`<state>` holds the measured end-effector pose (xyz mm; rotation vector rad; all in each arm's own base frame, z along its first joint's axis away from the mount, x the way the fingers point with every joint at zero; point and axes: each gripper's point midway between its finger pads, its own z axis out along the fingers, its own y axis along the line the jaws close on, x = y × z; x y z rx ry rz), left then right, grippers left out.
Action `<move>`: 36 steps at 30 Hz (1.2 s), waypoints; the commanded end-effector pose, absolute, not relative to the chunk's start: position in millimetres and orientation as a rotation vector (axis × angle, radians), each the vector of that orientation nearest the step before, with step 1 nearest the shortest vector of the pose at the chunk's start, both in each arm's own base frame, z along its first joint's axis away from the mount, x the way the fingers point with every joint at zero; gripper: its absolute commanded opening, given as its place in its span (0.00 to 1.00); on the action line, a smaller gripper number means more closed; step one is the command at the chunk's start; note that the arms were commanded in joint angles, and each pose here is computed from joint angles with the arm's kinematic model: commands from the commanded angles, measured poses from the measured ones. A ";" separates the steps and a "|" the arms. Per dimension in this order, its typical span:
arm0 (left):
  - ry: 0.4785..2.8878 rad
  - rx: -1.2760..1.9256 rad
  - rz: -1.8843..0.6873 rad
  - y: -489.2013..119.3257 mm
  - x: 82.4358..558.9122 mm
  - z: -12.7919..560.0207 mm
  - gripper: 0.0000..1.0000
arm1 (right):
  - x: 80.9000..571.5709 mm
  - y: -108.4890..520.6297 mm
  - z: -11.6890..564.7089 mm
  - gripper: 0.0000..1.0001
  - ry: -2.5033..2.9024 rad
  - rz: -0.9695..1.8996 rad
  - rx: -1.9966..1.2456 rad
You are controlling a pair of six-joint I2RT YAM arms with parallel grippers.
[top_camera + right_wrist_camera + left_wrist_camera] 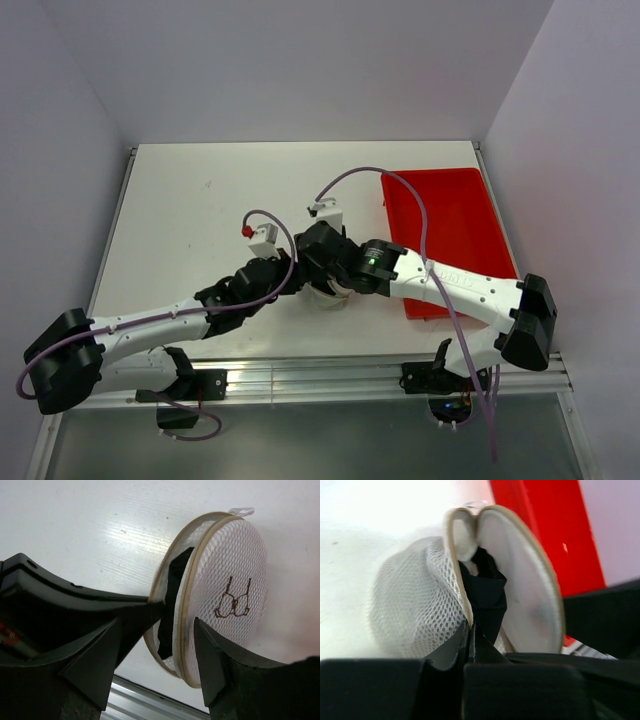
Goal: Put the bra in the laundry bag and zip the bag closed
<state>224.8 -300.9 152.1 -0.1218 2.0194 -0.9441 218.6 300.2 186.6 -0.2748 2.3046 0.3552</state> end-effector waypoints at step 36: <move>2.242 -0.335 -0.838 -270.6 214.3 74.4 0.00 | 191.0 253.2 118.0 0.64 2.254 1.077 0.528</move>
